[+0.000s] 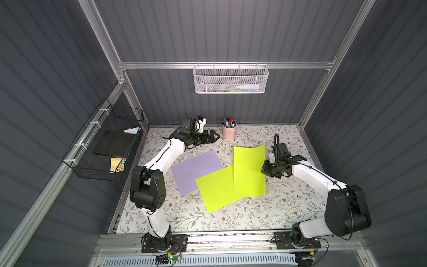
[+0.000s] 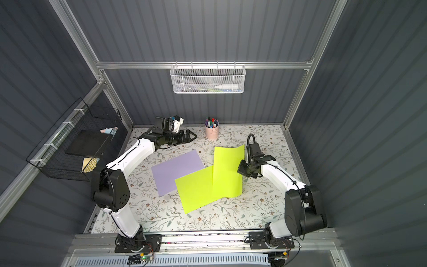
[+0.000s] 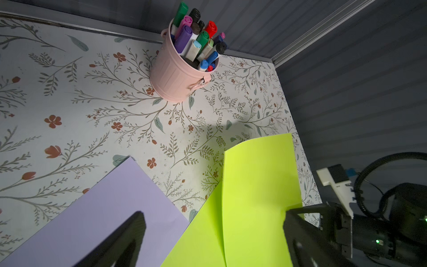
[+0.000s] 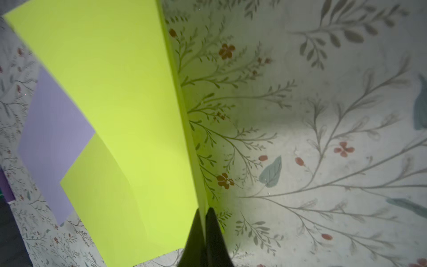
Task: Fold the rectangular paper in half along the long edge
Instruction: Fold the paper.
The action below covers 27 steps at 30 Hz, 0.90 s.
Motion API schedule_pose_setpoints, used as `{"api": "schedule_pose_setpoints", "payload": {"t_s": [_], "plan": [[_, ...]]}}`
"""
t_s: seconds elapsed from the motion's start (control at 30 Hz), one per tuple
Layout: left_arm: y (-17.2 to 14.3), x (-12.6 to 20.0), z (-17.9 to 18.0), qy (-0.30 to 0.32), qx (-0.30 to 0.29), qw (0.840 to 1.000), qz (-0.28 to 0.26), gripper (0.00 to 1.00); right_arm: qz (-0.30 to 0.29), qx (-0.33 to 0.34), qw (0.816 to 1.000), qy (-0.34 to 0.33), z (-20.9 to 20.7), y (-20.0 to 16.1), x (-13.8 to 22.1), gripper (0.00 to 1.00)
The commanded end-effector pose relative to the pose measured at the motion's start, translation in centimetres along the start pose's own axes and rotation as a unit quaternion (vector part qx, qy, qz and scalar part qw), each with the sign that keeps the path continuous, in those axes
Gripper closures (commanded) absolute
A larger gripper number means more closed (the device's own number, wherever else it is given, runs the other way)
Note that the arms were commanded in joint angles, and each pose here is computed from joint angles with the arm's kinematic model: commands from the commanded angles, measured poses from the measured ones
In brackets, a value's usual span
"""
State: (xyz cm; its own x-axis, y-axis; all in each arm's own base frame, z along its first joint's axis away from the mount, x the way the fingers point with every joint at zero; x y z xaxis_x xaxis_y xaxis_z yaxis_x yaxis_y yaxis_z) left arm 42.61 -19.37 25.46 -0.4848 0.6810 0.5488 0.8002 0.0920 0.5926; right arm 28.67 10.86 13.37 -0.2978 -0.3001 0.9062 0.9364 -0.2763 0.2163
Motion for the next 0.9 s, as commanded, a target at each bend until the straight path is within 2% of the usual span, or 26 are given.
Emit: {"api": "schedule_pose_setpoints", "payload": {"t_s": [0.0,0.13,0.17,0.33,0.5,0.6,0.87], "plan": [[-0.8,-0.1,-0.8,-0.016,0.003,1.000,0.008,0.06,0.050,-0.006,0.998,-0.031,-0.7,-1.4,-0.7,1.00],[-3.2,-1.9,-1.9,0.012,-0.024,0.998,0.051,0.13,0.065,-0.009,0.997,-0.040,-1.1,-1.6,-1.6,1.00],[-4.2,-2.6,-2.3,0.016,-0.031,0.997,0.066,0.16,0.207,0.014,0.954,0.215,4.3,-4.7,0.2,1.00],[-9.4,-6.4,-4.2,0.007,-0.058,0.989,0.135,0.37,0.210,0.018,0.957,0.198,4.0,-4.7,0.0,1.00],[-12.6,-8.5,-3.1,0.029,-0.046,0.982,0.179,0.50,0.205,0.025,0.966,0.158,3.5,-4.4,-0.2,1.00],[-13.3,-7.6,-2.9,0.038,-0.042,0.982,0.182,0.55,0.192,0.022,0.972,0.133,3.1,-3.9,-0.4,1.00],[-11.5,-6.2,-4.3,0.026,-0.043,0.989,0.139,0.60,0.152,0.001,0.986,0.073,1.3,-3.8,-1.8,1.00]]}}
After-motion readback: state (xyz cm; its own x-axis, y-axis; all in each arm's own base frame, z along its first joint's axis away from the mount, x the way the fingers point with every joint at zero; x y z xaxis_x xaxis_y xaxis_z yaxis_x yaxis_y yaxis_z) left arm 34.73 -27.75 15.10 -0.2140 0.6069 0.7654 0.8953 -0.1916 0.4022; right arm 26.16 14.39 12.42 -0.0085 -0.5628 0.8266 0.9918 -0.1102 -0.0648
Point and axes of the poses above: each gripper's point midway between its finger pads, its own x axis back along the fingers, its own z axis along the line the jaws close on, y = z × x, the point moved 6 cm from there along x, back along the fingers
